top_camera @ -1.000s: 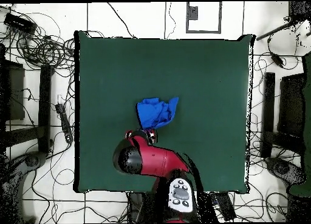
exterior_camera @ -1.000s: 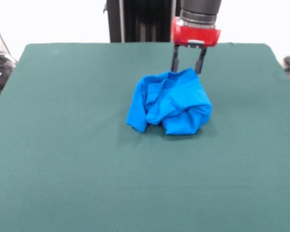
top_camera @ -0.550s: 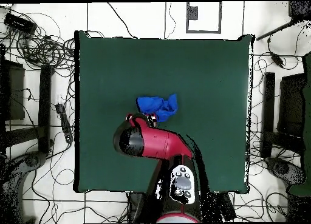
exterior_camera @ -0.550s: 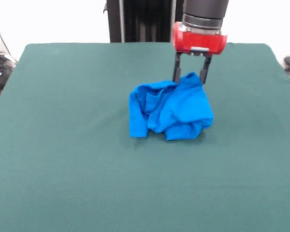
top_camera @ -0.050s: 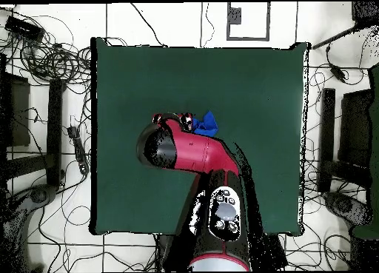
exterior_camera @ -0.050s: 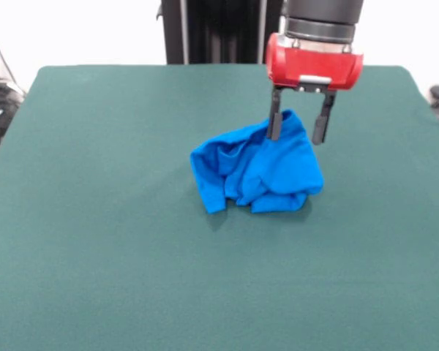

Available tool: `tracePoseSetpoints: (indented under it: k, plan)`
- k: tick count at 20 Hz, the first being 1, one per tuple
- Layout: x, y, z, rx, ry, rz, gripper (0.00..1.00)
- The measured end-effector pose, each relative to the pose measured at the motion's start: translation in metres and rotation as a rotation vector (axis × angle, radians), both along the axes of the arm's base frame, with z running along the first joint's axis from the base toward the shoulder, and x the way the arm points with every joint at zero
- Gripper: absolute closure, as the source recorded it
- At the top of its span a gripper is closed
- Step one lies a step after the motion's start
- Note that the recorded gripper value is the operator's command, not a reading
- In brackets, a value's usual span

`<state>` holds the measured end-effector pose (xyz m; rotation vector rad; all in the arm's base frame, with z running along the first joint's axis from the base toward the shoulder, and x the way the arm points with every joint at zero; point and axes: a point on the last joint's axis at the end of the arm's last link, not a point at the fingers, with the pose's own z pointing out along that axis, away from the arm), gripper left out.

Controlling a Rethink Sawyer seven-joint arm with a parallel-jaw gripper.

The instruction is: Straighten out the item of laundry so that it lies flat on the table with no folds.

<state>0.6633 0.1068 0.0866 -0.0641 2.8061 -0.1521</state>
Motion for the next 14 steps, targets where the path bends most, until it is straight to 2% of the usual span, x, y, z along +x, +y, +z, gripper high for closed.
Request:
tracePoseSetpoints:
  k: [10,14]
  plan:
    - [0.019,-0.001,0.011,-0.002,-0.039,0.003,0.00]
    - [0.027,-0.004,0.006,-0.004,-0.045,0.000,0.00]
